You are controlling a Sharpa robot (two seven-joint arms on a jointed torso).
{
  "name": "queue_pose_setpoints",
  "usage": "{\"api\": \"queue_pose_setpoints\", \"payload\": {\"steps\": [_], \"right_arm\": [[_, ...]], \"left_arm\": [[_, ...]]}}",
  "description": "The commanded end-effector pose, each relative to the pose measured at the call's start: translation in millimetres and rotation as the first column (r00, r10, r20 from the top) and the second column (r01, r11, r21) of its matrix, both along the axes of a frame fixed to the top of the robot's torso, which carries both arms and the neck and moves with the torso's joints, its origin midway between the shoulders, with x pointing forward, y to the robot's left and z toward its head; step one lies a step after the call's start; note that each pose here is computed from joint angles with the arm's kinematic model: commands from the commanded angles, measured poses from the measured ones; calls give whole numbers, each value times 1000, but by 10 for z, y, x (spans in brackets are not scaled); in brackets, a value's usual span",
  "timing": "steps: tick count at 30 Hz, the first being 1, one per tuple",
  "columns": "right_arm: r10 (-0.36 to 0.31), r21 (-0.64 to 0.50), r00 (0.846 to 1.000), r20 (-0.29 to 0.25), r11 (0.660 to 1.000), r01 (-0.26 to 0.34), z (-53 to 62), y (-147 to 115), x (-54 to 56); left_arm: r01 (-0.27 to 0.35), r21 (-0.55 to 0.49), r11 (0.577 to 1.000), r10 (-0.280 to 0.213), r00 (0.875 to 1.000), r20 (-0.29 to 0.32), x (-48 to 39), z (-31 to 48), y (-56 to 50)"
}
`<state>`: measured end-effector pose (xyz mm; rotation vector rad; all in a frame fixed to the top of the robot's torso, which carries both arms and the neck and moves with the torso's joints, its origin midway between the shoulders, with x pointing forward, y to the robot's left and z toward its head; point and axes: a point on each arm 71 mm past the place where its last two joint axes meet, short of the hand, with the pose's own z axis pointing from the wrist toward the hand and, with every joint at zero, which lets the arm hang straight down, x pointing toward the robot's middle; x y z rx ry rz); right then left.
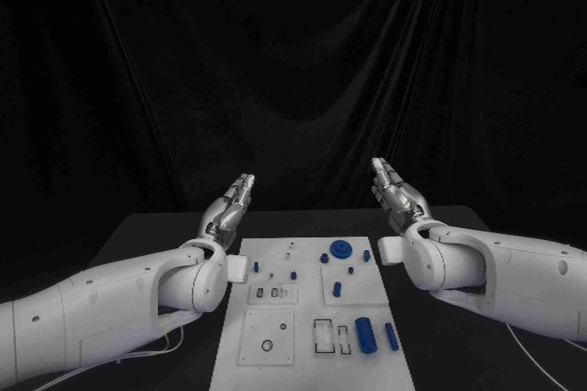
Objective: Assemble the parts on the task board
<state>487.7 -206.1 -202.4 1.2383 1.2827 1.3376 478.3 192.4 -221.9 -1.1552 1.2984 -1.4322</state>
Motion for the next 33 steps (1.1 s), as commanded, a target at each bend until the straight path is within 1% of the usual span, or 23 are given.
{"api": "queue_pose_setpoints", "payload": {"steps": [1, 4, 7, 13, 14, 18, 22, 26, 28, 31, 32, 33], "right_arm": [[42, 108, 999, -16, 993, -40, 20, 16, 13], [42, 108, 999, -16, 993, -40, 21, 15, 13], [42, 108, 999, -16, 993, -40, 21, 15, 13], [42, 108, 999, -16, 993, -40, 21, 15, 13], [75, 122, 994, -77, 990, -65, -25, -65, 22], [87, 128, 992, -86, 989, -76, -31, -61, 21], [106, 136, 990, -97, 986, -92, -29, -51, 26], [116, 136, 987, -109, 986, -101, 10, -54, 51], [128, 136, 984, -125, 985, -111, 57, -63, 82], [158, 137, 974, -163, 981, -136, 151, -76, 136], [176, 139, 967, -183, 979, -152, 175, -77, 150], [209, 146, 954, -214, 973, -180, 208, -75, 166]], "left_arm": [[135, -193, 972, -123, 990, 75, 30, 122, -60], [172, -233, 957, -154, 983, 97, 53, 155, -55], [197, -261, 945, -173, 978, 113, 69, 179, -50], [213, -279, 936, -185, 975, 123, 79, 195, -45], [218, -299, 929, -179, 972, 151, 124, 205, 91], [218, -300, 929, -178, 972, 154, 132, 204, 112], [220, -304, 927, -181, 972, 152, 135, 201, 157], [223, -307, 925, -186, 972, 145, 135, 195, 222], [221, -307, 926, -185, 973, 140, 132, 193, 275], [214, -307, 927, -181, 974, 134, 116, 194, 356], [213, -307, 928, -180, 975, 131, 109, 195, 380], [212, -308, 928, -180, 975, 128, 98, 196, 411]]}}
